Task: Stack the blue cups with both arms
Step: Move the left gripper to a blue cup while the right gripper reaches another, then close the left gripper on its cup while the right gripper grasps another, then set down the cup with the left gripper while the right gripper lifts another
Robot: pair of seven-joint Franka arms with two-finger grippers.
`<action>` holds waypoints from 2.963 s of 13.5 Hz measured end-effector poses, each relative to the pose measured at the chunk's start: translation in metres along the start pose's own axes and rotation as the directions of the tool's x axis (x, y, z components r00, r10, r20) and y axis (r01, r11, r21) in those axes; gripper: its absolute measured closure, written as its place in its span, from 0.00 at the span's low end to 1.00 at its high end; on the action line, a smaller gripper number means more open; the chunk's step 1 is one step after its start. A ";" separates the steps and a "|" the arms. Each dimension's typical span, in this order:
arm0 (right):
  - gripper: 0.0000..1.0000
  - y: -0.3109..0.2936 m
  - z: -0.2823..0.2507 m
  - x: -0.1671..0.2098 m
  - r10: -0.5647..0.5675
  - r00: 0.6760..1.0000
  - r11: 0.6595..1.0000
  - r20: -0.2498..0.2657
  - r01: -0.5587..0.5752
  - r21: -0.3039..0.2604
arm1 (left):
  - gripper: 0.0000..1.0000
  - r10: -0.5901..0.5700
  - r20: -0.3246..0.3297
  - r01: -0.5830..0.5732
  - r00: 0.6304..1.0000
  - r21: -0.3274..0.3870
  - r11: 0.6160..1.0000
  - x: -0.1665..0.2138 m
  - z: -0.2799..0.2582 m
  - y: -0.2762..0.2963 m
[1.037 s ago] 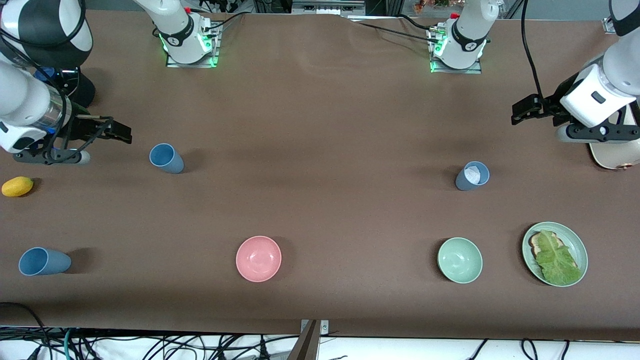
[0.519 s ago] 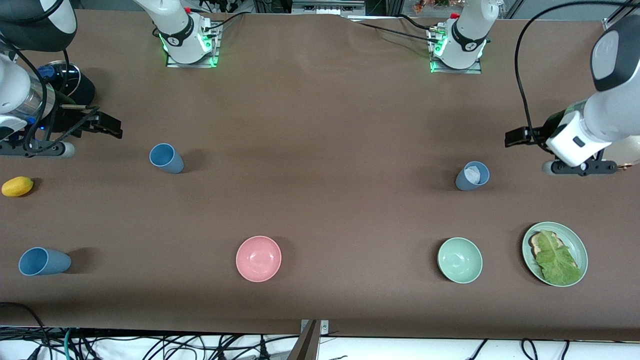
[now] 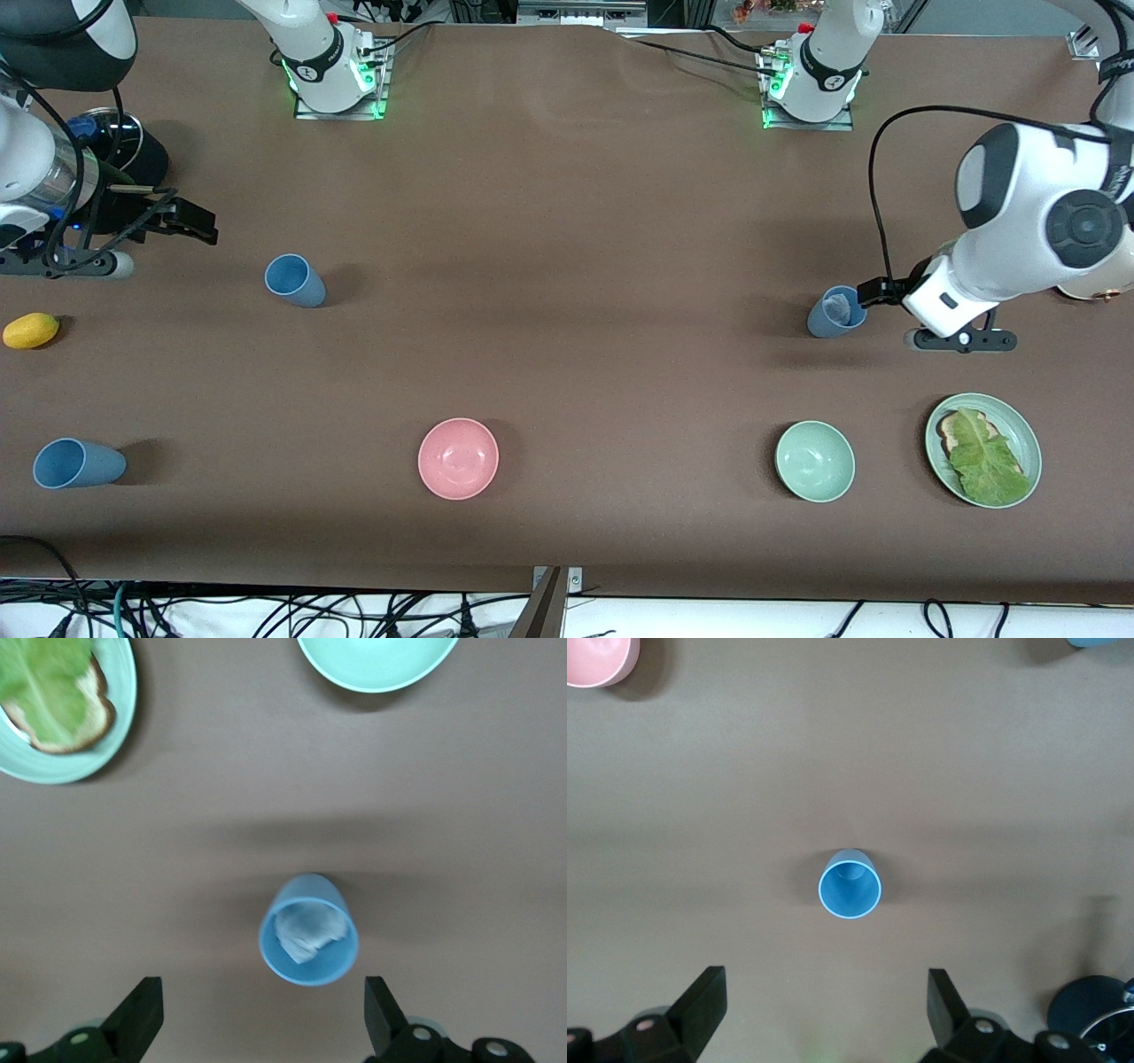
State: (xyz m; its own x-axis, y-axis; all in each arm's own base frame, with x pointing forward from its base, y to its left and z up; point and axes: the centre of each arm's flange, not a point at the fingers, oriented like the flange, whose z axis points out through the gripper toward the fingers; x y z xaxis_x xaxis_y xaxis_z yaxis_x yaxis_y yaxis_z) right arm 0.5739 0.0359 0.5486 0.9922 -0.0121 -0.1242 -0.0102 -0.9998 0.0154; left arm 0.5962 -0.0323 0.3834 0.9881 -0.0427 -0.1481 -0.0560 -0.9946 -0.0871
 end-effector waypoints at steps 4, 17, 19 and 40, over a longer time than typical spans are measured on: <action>0.00 0.000 0.000 0.000 0.000 1.000 1.000 0.000 0.000 0.000 | 0.00 0.026 -0.033 -0.026 0.999 0.011 1.000 -0.004 0.059 0.005; 0.00 0.026 0.117 0.024 0.045 0.992 0.999 0.122 -0.043 -0.018 | 0.67 0.022 0.035 -0.019 0.999 -0.069 0.997 -0.016 0.138 -0.015; 0.00 0.038 0.154 0.017 0.063 0.995 0.998 0.075 -0.062 -0.016 | 0.89 0.028 0.034 -0.026 0.999 -0.072 0.997 -0.016 0.138 -0.010; 0.37 0.055 0.304 -0.014 0.006 0.999 1.000 0.045 -0.005 -0.016 | 0.99 -0.178 0.099 0.197 0.979 -0.230 0.953 -0.028 0.056 0.309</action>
State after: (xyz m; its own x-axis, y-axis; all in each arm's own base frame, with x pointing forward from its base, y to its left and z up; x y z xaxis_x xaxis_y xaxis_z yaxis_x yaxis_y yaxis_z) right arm 0.5214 -0.0229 0.2496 0.9855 -0.0182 -0.1685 -0.0131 -0.9994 0.0318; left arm 0.5429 -0.3333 0.3057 0.9632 0.1447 -0.2265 0.1738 -0.9782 0.1141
